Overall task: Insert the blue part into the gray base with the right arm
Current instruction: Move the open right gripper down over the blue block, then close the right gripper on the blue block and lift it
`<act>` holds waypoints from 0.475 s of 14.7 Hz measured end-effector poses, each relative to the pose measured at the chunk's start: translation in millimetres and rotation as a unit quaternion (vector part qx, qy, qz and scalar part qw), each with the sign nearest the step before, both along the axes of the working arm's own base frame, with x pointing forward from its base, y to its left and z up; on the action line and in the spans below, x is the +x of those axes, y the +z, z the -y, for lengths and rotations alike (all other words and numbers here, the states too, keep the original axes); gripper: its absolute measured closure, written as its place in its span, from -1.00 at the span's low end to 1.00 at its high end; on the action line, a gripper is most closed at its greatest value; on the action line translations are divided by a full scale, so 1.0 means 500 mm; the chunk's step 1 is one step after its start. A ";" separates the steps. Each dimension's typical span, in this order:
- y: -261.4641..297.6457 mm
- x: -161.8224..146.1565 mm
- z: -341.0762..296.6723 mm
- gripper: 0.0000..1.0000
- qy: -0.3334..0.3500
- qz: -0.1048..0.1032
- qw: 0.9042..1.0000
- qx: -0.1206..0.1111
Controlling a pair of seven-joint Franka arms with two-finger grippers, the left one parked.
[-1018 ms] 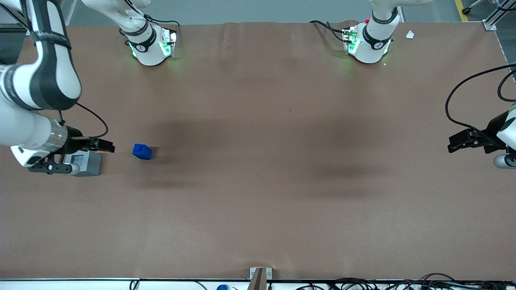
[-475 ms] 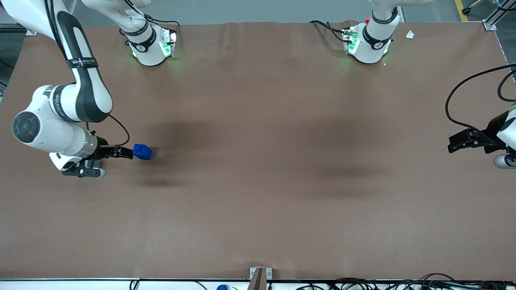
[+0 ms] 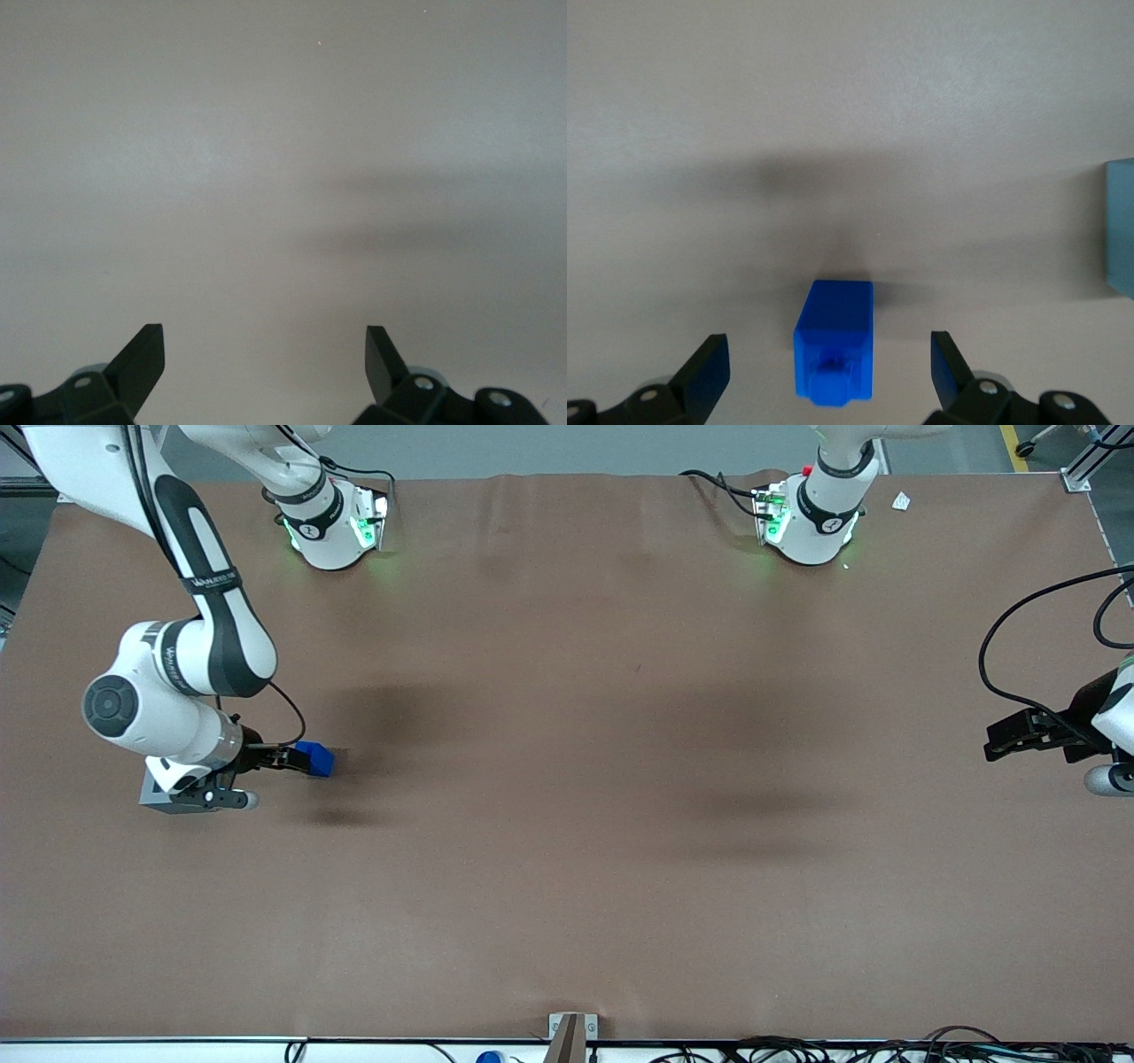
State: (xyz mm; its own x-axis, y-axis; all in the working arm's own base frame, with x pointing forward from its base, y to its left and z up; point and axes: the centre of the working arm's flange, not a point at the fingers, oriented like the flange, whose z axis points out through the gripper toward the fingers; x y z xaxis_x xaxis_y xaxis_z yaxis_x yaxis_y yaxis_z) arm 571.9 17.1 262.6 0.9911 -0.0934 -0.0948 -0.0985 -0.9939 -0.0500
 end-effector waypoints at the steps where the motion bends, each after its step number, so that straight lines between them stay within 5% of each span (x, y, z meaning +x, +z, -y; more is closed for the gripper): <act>1: -0.022 -0.009 -0.003 -1.00 0.000 0.000 1.000 -0.001; 7: -0.067 -0.026 -0.034 -1.00 -0.012 -0.014 1.000 -0.005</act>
